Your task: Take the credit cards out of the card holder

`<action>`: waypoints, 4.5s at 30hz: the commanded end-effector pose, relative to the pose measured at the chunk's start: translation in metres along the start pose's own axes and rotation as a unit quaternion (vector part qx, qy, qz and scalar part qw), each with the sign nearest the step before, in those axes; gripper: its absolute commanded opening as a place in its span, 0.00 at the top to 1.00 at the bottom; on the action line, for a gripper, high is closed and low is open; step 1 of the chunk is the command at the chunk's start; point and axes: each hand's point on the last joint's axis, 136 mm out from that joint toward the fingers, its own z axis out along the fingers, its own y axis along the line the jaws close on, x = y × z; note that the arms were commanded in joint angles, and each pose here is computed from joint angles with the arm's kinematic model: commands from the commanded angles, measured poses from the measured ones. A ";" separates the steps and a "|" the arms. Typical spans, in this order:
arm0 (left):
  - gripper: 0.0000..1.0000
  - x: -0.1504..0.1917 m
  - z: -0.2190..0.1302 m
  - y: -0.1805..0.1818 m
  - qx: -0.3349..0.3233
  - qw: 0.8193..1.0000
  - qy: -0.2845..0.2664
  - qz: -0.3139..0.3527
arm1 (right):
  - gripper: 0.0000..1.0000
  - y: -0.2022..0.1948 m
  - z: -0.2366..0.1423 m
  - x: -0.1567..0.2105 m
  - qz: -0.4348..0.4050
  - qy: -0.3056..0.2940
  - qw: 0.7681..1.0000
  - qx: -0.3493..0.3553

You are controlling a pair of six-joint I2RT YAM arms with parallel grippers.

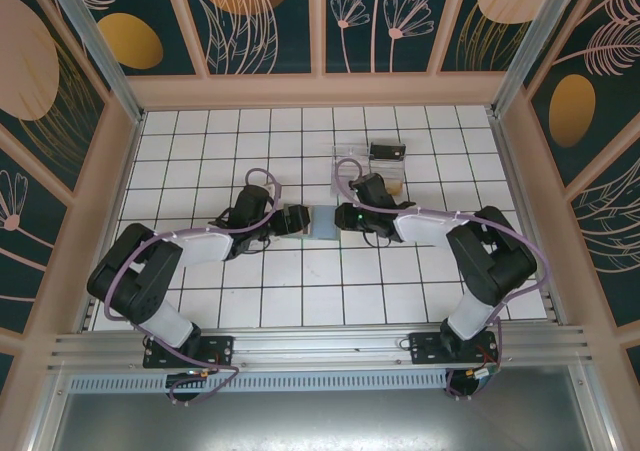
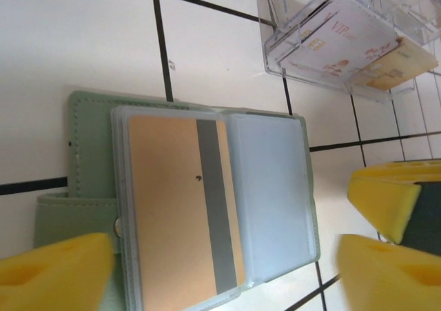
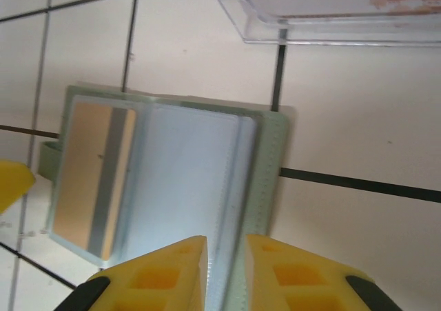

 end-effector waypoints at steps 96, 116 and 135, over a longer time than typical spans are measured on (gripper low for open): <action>1.00 0.014 0.026 0.050 -0.093 0.995 0.027 0.010 | 0.88 0.067 0.043 0.001 0.103 0.070 0.981 -0.152; 1.00 0.015 0.027 0.048 -0.086 0.996 0.030 0.009 | 0.85 0.063 0.058 0.015 0.116 0.098 0.975 -0.160; 1.00 0.014 0.025 0.050 -0.094 0.995 0.027 0.010 | 1.00 0.058 0.052 0.015 0.129 0.092 0.973 -0.167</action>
